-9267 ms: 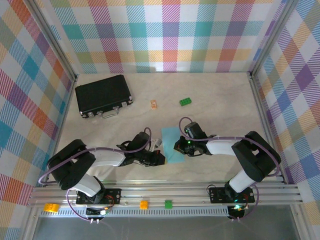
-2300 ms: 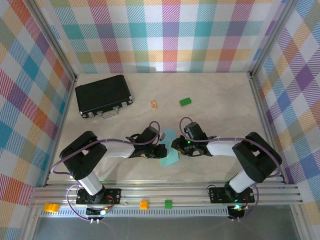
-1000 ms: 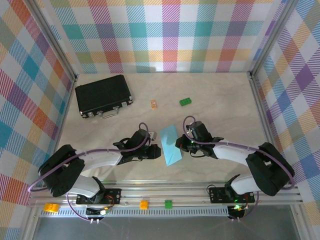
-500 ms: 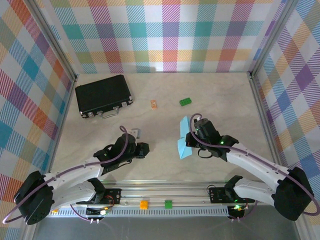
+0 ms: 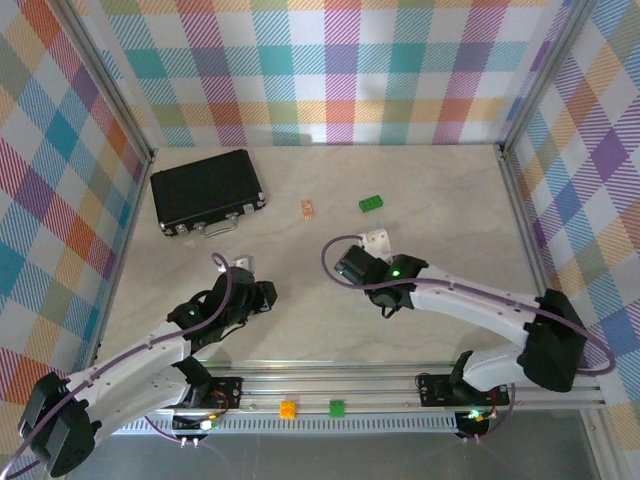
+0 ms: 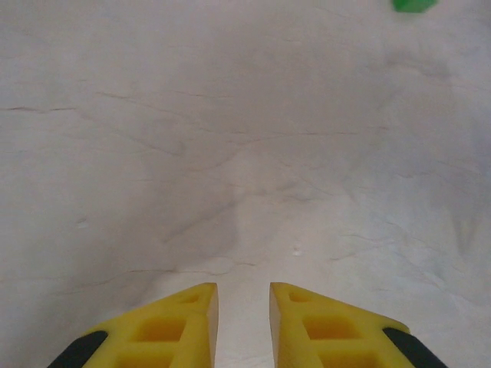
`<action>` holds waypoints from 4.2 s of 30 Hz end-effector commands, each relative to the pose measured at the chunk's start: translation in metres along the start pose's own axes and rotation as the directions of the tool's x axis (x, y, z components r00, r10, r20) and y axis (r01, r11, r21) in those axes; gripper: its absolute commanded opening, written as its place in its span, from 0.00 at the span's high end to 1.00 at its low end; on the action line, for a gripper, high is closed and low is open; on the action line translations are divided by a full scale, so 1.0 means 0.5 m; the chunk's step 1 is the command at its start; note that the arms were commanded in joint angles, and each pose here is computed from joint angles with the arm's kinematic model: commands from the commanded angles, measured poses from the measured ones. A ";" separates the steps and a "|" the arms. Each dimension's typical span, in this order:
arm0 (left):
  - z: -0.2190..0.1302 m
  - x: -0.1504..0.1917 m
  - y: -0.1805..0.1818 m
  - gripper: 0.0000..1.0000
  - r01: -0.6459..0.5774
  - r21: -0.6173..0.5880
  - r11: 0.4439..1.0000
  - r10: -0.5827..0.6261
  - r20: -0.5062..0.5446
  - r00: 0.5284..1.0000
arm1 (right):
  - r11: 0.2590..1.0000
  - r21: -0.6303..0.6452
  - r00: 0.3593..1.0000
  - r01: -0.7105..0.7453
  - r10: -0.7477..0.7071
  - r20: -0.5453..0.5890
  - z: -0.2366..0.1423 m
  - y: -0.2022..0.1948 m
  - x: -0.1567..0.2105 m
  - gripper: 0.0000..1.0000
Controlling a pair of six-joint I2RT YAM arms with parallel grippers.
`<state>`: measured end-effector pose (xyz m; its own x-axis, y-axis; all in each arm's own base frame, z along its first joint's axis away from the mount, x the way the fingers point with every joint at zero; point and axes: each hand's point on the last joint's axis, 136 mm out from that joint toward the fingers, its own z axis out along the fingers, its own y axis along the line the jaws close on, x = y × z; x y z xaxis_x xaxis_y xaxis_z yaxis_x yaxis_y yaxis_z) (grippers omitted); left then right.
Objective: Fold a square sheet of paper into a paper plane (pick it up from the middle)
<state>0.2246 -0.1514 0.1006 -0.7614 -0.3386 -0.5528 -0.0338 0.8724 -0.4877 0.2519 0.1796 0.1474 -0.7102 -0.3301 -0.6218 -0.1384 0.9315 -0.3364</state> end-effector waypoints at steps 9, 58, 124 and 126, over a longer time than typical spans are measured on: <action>-0.050 -0.014 0.098 0.73 0.101 -0.159 0.982 -0.091 0.065 0.994 | 0.993 -0.075 0.989 0.089 -0.097 -0.110 0.060 0.138 0.035 0.97; 0.127 0.095 -0.163 0.60 0.328 0.338 0.882 -0.166 -0.428 0.888 | 0.412 -0.440 0.566 -0.798 0.261 -0.782 0.143 0.268 0.184 0.93; 0.094 0.077 -0.159 1.00 0.342 0.162 0.926 -0.258 -0.394 0.882 | 0.808 -0.535 0.956 -0.248 0.293 0.000 0.069 0.030 -0.079 0.38; 0.093 0.073 -0.159 1.00 0.342 0.165 0.925 -0.258 -0.385 0.886 | 0.791 -0.548 0.949 -0.270 0.316 -0.011 0.063 0.033 -0.084 0.38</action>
<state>0.2295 -0.2480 0.0846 -0.9116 -0.4011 -0.0905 -0.1970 0.6193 -0.7601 0.3009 0.1969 0.1320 -0.7473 -0.0387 -0.6633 -0.2667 0.9319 0.2461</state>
